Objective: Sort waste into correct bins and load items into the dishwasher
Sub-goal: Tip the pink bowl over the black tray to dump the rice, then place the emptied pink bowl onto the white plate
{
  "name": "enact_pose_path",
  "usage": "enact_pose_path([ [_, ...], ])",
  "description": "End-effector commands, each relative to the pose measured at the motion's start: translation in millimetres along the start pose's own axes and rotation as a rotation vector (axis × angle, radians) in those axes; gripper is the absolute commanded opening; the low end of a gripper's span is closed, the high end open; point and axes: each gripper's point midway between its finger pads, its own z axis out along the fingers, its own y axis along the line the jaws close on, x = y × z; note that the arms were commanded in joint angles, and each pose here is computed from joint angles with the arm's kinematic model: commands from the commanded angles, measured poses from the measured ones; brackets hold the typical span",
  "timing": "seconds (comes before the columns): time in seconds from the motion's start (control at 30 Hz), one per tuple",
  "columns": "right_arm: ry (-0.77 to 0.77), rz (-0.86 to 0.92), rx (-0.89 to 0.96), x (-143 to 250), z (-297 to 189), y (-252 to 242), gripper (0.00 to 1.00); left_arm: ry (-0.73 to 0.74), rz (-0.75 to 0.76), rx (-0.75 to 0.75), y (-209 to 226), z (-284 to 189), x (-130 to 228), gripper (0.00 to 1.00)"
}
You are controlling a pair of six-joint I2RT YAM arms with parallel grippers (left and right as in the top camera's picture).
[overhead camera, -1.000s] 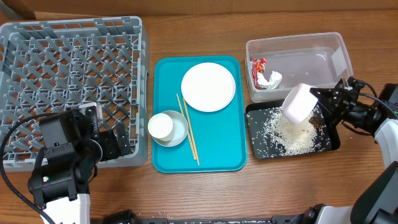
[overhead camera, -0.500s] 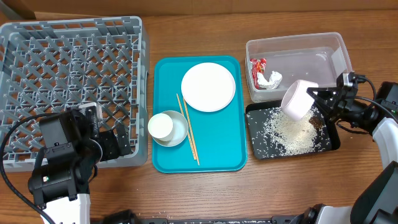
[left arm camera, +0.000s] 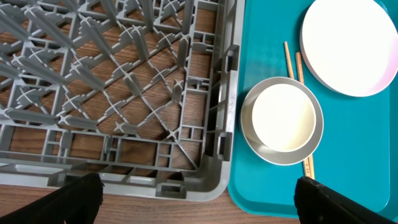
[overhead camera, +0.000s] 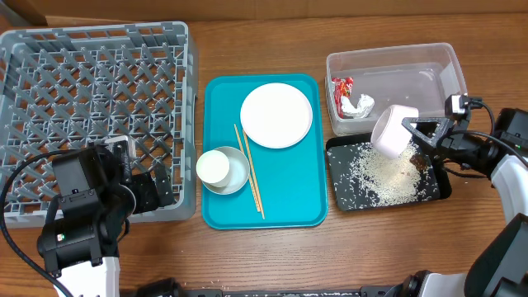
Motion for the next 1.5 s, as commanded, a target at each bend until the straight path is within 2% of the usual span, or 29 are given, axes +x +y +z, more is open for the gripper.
enact_pose_path([
  [0.0,-0.022,0.068,0.136,-1.1,2.1,-22.3,0.04,-0.037,0.019,0.009,-2.4,-8.1,-8.5,1.0],
  [0.27,0.024,-0.04,0.247,13.5,9.6,-32.5,0.04,-0.037,0.019,0.009,-2.4,-8.1,-8.5,1.0],
  [0.5,0.129,-0.186,0.604,22.3,15.6,-28.4,0.04,-0.038,0.019,0.009,-2.4,-8.1,-8.6,1.0],
  [0.73,0.277,-0.443,0.937,30.3,41.3,-10.2,0.04,-0.038,0.019,0.009,-2.4,-8.1,-8.6,1.0],
  [0.9,0.407,-0.711,0.861,56.8,98.0,4.3,0.04,-0.038,0.019,0.009,-2.4,-8.1,-8.6,1.0],
  [1.17,0.328,-1.116,0.774,61.2,190.4,32.7,0.04,-0.037,0.019,0.009,-2.4,-8.1,-8.5,1.0],
  [1.3,0.346,-1.155,0.736,68.6,222.4,19.1,0.04,-0.037,0.019,0.009,-2.4,-8.1,-8.5,1.0],
  [1.47,0.419,-1.131,0.755,74.8,248.3,-28.4,0.04,-0.037,0.019,0.009,-2.4,-8.1,-8.5,1.0],
])
